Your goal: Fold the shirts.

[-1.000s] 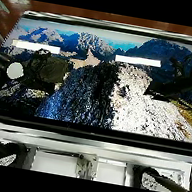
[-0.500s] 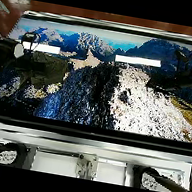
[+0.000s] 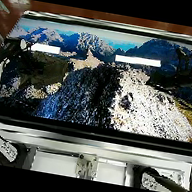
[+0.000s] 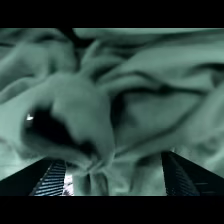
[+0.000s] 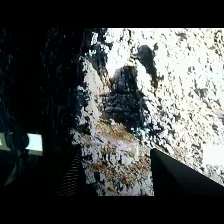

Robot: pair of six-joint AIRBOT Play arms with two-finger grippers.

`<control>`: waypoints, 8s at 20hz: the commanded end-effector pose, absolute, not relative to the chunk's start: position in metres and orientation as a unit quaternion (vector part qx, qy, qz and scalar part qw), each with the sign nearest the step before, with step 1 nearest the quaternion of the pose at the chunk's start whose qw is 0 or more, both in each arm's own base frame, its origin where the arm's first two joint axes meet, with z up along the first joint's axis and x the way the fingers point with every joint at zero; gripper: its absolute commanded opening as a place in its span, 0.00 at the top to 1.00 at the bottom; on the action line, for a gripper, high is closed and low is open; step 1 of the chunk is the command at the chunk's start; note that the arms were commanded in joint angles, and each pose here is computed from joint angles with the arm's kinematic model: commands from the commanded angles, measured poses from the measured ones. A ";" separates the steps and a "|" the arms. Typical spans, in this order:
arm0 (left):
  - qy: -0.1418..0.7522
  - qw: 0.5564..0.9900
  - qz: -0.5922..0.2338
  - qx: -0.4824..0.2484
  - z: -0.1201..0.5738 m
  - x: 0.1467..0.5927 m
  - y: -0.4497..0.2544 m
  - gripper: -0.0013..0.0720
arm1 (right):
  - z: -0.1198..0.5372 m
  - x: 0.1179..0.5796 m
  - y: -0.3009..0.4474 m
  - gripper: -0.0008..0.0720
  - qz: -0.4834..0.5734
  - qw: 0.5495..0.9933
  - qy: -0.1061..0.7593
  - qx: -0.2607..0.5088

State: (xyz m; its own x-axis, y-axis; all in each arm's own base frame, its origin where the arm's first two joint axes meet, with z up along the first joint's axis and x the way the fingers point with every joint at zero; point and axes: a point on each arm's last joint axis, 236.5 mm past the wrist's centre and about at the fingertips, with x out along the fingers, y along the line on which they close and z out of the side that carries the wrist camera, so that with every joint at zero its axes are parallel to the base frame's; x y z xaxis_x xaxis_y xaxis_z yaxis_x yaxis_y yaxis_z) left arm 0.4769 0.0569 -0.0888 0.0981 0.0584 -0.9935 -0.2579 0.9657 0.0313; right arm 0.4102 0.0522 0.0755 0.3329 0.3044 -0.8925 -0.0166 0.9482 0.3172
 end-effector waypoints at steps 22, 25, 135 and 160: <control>0.316 0.900 -0.299 0.032 0.327 0.293 -0.243 0.93 | 0.192 0.285 0.064 0.20 0.156 0.834 0.526 0.055; 0.394 0.861 -0.308 0.091 0.225 0.284 -0.279 0.93 | 0.179 0.274 0.051 0.20 0.133 0.819 0.557 0.041; 0.455 0.823 -0.036 -0.339 -0.002 0.449 -0.124 0.93 | 0.008 0.544 0.106 0.90 0.163 0.816 0.518 0.199; 0.650 0.649 -0.125 -0.375 -0.108 0.256 -0.111 0.09 | -0.028 0.323 -0.001 0.05 0.125 0.663 0.681 0.287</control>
